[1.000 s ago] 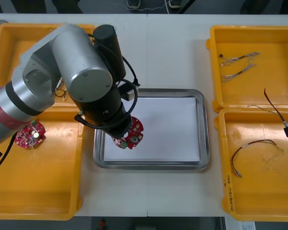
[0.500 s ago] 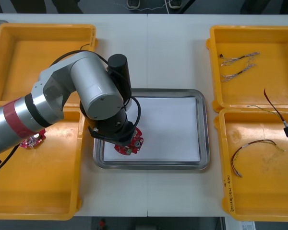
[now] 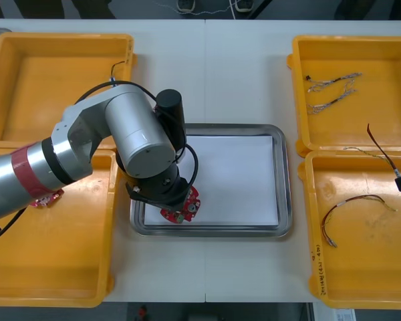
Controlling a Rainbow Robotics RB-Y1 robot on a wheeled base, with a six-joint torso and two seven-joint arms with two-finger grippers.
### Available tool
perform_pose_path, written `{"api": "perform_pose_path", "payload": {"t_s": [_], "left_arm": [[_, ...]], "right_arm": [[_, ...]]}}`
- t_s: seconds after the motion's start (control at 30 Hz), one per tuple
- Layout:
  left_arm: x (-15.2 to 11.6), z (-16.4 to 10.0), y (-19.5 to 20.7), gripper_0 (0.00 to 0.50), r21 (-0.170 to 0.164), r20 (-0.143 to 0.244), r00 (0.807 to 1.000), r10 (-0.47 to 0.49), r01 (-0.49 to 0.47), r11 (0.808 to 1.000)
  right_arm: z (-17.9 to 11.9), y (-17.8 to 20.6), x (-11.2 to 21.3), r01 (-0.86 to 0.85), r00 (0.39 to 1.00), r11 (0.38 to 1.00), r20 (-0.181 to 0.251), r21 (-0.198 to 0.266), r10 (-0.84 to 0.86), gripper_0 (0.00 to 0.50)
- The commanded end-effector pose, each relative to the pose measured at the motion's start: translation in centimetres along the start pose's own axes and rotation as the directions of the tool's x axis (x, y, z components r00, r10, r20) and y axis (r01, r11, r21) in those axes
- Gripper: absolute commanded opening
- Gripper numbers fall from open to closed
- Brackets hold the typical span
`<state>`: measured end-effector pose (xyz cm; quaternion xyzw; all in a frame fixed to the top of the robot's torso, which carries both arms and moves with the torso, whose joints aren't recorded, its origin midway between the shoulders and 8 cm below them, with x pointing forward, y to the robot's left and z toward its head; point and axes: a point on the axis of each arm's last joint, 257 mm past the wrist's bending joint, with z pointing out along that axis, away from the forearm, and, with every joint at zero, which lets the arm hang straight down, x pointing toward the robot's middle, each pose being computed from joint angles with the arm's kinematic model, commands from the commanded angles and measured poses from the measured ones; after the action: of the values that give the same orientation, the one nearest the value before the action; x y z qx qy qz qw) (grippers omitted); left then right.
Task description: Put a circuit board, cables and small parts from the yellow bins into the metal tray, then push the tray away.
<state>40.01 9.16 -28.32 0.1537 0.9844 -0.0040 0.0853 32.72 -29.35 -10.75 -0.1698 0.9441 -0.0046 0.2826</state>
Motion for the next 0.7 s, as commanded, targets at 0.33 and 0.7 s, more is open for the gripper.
{"api": "perform_pose_path", "payload": {"t_s": [0.33, 0.7], "left_arm": [[-1.0, -0.2, 1.4, 0.002, -0.03, 0.042, 0.999, 0.027, -0.026, 0.999], [-1.2, -0.3, 1.9, 0.5, -0.035, 0.049, 0.998, 0.024, -0.023, 0.999]], "right_arm": [[-0.8, -0.1, -0.5, 0.078, 0.997, 0.997, 0.009, 0.029, -0.079, 0.0], [-0.8, -0.1, -0.5, 0.077, 0.997, 0.997, 0.01, 0.029, -0.077, 0.0]]}}
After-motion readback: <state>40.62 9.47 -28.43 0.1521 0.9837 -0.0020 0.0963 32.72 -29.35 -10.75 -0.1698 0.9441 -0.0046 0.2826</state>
